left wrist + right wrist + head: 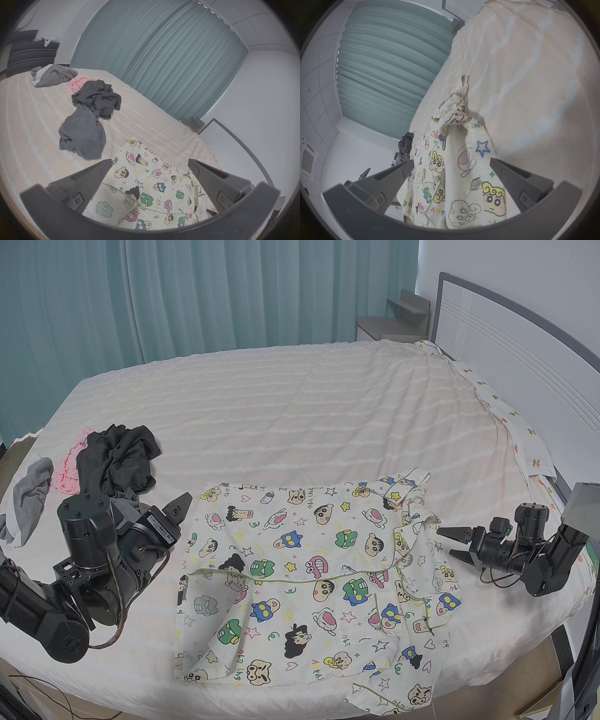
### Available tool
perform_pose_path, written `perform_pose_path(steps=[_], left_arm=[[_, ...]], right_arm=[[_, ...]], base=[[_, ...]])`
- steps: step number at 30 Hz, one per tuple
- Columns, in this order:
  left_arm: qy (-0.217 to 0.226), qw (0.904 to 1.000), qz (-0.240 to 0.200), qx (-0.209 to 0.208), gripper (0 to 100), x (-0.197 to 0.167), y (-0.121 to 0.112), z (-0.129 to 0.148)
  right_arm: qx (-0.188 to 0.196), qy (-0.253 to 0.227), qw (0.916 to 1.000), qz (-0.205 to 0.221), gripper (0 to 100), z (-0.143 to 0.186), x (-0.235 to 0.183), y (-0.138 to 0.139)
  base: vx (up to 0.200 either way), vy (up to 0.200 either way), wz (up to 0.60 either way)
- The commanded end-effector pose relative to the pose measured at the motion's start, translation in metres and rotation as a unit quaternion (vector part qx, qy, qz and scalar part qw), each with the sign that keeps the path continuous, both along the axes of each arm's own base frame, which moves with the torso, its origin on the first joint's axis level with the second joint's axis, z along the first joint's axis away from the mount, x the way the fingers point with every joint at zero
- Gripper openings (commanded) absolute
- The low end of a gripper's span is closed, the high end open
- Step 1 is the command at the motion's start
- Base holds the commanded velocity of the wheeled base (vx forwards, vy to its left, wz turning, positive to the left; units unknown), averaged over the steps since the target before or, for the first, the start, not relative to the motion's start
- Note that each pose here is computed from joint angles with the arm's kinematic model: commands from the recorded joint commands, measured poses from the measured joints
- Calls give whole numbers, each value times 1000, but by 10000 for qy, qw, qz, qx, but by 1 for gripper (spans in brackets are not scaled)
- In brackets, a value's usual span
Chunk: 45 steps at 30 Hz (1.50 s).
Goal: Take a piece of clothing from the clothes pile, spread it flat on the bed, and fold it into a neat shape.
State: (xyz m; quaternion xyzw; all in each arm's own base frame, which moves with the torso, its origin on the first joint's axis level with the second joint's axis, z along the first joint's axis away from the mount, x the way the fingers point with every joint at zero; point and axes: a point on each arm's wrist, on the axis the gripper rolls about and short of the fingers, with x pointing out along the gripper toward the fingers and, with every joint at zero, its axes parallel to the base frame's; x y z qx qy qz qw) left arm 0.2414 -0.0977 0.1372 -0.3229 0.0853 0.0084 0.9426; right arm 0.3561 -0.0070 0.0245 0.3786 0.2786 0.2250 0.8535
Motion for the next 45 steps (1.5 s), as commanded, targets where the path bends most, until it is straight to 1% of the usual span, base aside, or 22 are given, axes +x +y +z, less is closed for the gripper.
perform_pose_path(steps=[1, 12, 24, 25, 29, 35, 42, 45], left_arm=[[22, 10000, -10, 4, 100, 0, -1, -1], [43, 10000, -10, 13, 100, 0, -1, -3], [57, 10000, -9, 12, 100, 0, -1, -3], [50, 10000, -9, 9, 100, 0, -1, -3], [57, 10000, -9, 12, 100, 0, -1, -3], [51, 10000, -6, -6, 100, 0, -1, -3], [51, 10000, -6, -6, 100, 0, -1, -3], [57, 10000, -8, 4, 100, 0, -1, -3]], right_arm=[[9, 134, 9999, 80, 100, -12, 3, 6], [-2, 250, 9997, -61, 100, -29, 12, -2], [9, 331, 9995, -3, 100, -40, 18, 2], [9, 331, 9995, -3, 0, -40, 18, 2], [34, 326, 9995, -21, 0, -39, 18, 1], [176, 375, 9991, -123, 0, -34, 18, -2], [351, 78, 9986, -376, 0, -16, 12, -15], [350, -8, 9981, -498, 0, -11, 8, -22]], base=[[0, 0, 0], [0, 0, 0], [0, 0, 0], [0, 0, 0], [0, 0, 0], [0, 0, 0], [0, 0, 0], [0, 0, 0]])
